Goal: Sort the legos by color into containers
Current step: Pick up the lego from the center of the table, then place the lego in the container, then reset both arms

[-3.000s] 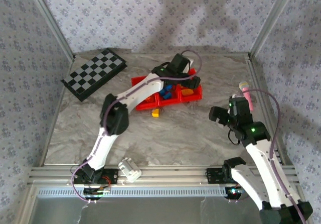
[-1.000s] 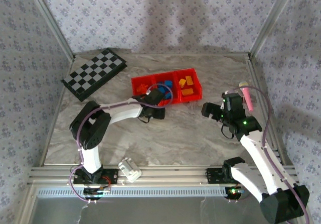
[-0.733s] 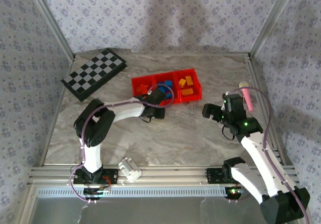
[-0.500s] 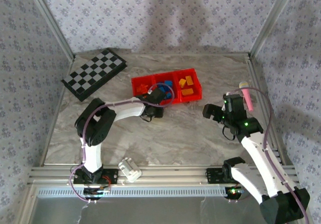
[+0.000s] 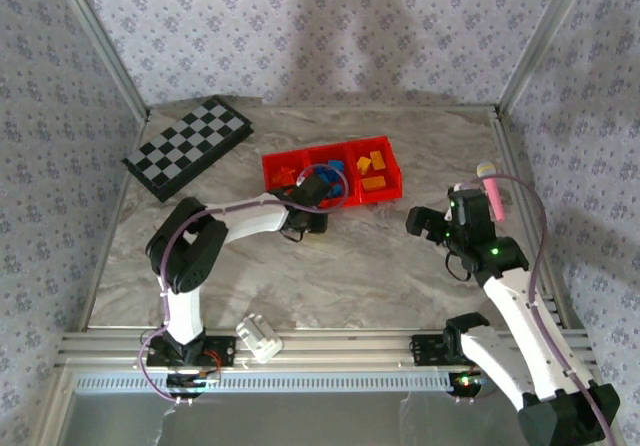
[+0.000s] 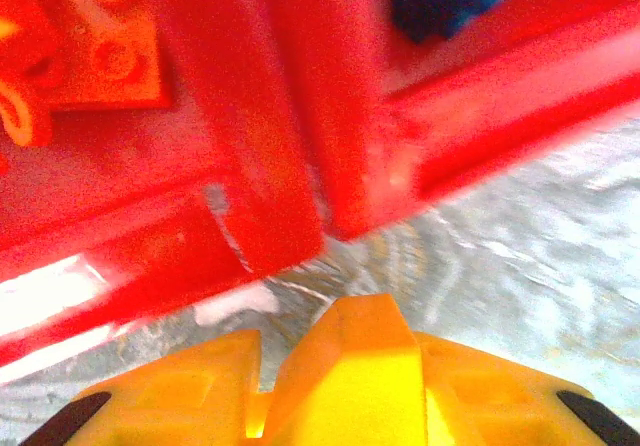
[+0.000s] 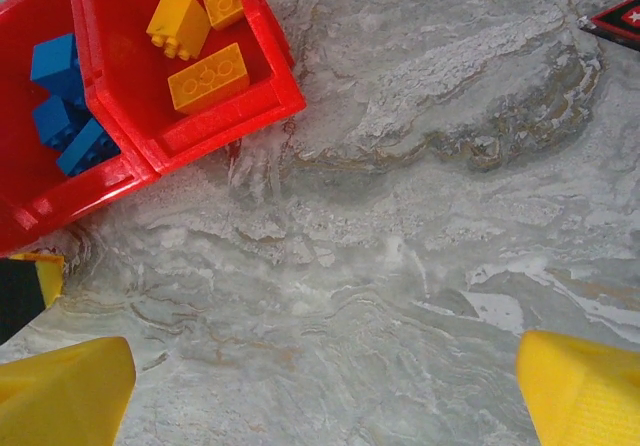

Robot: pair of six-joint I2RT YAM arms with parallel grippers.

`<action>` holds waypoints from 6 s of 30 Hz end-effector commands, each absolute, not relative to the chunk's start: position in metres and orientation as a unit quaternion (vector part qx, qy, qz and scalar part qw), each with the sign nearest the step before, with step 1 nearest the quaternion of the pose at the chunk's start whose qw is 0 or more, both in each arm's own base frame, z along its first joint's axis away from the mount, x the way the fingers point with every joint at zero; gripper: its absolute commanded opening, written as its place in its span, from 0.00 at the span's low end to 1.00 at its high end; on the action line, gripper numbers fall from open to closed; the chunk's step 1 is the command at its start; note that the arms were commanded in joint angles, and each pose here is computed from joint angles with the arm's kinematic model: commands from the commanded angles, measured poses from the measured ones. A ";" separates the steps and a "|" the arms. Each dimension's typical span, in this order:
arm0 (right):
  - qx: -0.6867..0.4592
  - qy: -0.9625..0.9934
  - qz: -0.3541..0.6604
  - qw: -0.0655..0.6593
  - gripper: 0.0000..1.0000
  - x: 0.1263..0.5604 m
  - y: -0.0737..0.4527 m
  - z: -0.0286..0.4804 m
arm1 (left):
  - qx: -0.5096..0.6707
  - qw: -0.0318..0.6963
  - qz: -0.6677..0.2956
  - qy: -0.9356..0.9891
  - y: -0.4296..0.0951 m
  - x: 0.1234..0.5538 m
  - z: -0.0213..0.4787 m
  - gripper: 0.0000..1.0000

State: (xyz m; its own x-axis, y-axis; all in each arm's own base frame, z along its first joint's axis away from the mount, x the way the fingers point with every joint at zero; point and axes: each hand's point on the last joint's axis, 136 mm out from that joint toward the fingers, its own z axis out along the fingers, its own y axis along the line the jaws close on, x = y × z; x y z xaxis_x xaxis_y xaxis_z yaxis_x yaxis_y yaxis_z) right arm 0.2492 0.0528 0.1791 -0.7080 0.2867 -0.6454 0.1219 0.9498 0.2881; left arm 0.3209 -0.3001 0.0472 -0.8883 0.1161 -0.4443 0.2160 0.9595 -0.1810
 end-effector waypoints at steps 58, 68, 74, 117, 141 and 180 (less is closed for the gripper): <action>0.163 0.901 0.056 0.398 1.00 0.212 0.004 0.182 | 0.169 0.358 -0.297 0.869 -0.470 0.506 0.174 0.72; 0.165 0.900 0.054 0.399 1.00 0.212 0.003 0.182 | 0.196 0.401 -0.287 0.848 -0.445 0.485 0.250 1.00; 0.185 0.879 0.060 0.434 1.00 0.222 -0.001 0.193 | 0.198 0.468 -0.246 0.825 -0.385 0.460 0.298 1.00; -0.005 0.811 -0.062 0.582 1.00 0.384 -0.009 0.092 | -0.074 0.635 0.069 0.766 -0.004 0.304 0.175 1.00; 0.057 0.817 -0.095 0.567 1.00 0.387 -0.034 0.090 | -0.089 0.589 0.058 0.801 0.026 0.362 0.124 1.00; 0.054 0.821 -0.084 0.562 1.00 0.388 -0.033 0.088 | -0.027 0.555 0.018 0.832 0.012 0.398 0.088 1.00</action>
